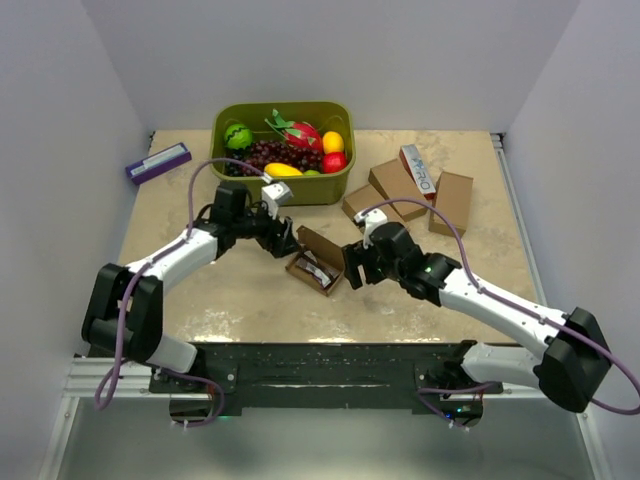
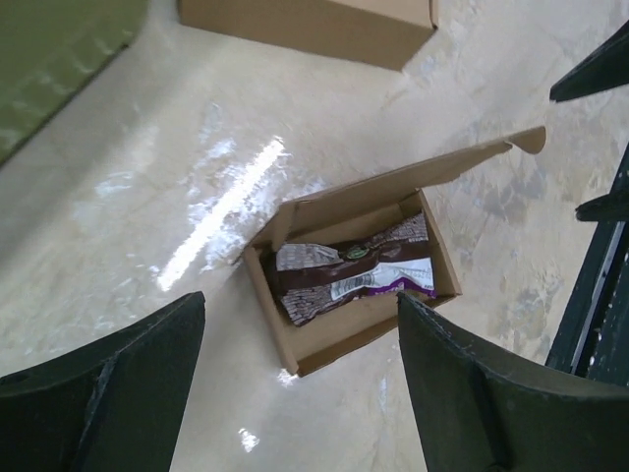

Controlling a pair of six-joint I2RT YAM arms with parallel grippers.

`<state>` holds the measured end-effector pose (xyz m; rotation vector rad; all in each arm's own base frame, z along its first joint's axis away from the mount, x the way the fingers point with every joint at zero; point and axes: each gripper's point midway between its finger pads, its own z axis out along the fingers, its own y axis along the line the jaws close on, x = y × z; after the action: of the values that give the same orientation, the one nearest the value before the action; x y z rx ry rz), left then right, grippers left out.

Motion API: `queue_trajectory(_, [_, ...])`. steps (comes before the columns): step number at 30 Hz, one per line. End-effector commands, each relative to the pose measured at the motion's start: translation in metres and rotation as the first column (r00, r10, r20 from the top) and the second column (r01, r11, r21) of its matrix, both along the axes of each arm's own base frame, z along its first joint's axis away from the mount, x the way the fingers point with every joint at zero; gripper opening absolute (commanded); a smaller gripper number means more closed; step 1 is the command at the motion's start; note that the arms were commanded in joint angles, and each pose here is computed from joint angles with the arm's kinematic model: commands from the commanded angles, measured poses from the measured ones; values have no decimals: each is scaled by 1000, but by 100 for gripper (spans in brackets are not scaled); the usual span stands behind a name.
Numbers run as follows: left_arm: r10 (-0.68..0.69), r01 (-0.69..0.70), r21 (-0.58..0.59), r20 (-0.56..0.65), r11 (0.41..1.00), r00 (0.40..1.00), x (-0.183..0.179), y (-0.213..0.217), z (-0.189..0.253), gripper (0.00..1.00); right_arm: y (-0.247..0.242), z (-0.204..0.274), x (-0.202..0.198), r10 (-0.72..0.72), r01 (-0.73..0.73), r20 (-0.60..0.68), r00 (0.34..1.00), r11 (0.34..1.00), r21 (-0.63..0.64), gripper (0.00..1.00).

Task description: Fold the paper box

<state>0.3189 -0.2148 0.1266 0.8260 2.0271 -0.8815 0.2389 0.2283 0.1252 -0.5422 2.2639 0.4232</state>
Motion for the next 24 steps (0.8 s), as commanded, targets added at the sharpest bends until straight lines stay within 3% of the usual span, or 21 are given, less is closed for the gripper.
queue_trajectory(1, [-68,59,77,110,995,992,9,-16,-2,83,18,43,15,-49,26,119,992,982,188,77])
queue_trajectory(13, [-3,-21,119,203,993,979,34,-18,-1,78,23,24,31,-102,86,107,989,986,144,66])
queue_trajectory(19, [-31,15,79,204,997,979,34,-28,4,78,30,14,34,-92,81,90,992,989,127,58])
queue_trajectory(24, [-50,39,68,170,997,984,33,-33,0,67,31,5,34,-92,82,80,993,990,118,50])
